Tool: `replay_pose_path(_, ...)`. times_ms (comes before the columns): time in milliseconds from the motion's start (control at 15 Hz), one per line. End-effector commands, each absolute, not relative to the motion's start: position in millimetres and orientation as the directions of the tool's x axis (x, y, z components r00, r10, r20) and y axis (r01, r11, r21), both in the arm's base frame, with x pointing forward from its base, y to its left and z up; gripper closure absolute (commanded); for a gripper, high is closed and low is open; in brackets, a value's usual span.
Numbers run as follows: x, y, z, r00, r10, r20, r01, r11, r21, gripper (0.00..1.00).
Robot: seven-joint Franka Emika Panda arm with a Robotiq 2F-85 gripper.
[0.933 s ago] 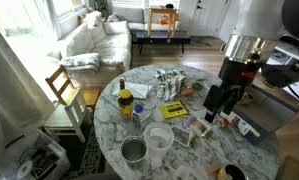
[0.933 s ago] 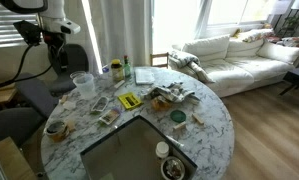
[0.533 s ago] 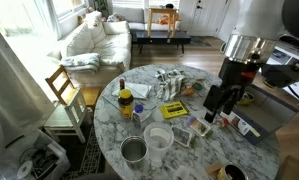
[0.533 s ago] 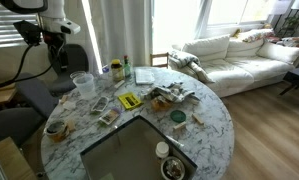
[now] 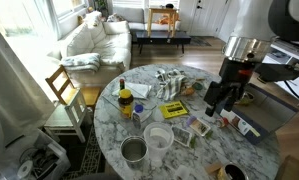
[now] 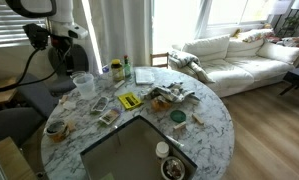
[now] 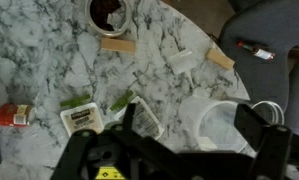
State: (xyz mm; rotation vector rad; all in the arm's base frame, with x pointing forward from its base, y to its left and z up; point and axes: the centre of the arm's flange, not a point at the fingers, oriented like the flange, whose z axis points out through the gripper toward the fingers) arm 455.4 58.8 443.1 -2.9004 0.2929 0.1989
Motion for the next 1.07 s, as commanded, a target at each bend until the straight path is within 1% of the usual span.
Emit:
replay_pose_path(0,483,-5,404,0.935,-0.252,-0.250,-0.311,-0.922,-0.232,0.00)
replay_pose_path(267,486,-53,355,0.919,-0.219,-0.328,-0.306,-0.921,-0.242,0.00)
replay_pose_path(400,484,-64,325,0.907,-0.243,-0.344,-0.331,-0.917,-0.224,0.00)
replay_pose_path(600,487,-78,291,0.907,-0.249,-0.339,-0.344,-0.903,-0.258,0.00)
replay_pose_path(667,491,-82,283,0.908,-0.284,-0.309,-0.370,-0.889,-0.270,0.00)
replay_pose_path(733,482,-72,303,0.905,-0.266,-0.332,-0.351,-0.908,-0.229,0.00)
replay_pose_path(1000,486,-81,286,0.901,-0.288,-0.324,-0.373,-0.896,-0.240,0.00)
